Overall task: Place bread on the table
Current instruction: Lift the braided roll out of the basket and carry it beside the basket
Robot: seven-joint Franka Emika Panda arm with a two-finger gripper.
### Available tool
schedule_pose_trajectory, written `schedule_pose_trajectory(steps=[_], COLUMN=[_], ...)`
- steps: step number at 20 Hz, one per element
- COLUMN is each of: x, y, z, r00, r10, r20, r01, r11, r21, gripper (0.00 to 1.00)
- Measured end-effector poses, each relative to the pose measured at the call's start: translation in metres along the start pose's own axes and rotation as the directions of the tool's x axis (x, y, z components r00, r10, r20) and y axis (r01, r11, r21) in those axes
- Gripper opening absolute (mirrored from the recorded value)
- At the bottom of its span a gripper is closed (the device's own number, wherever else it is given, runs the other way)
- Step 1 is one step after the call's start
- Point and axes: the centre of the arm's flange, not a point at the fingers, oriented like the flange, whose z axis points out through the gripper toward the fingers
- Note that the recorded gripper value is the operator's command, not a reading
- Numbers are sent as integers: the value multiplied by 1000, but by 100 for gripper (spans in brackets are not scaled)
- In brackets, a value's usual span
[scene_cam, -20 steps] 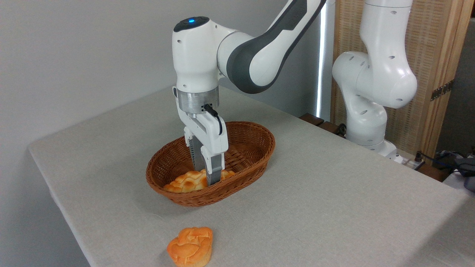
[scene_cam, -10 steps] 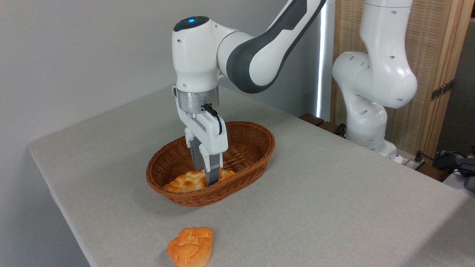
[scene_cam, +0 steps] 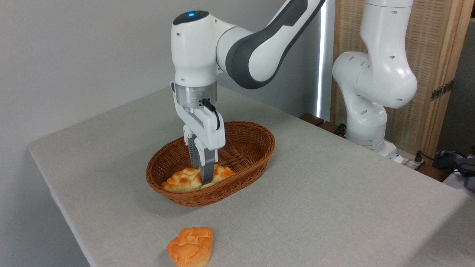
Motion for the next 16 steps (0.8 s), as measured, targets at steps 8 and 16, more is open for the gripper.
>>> schedule_pose_trajectory(steps=[8, 16], x=[-2, -32], y=[-21, -64], z=[-28, -67], r00=[997, 987], r10=[-53, -104], r20=[-62, -122], r01=[54, 113], r11=[998, 991], r21=[21, 75], gripper=[28, 30])
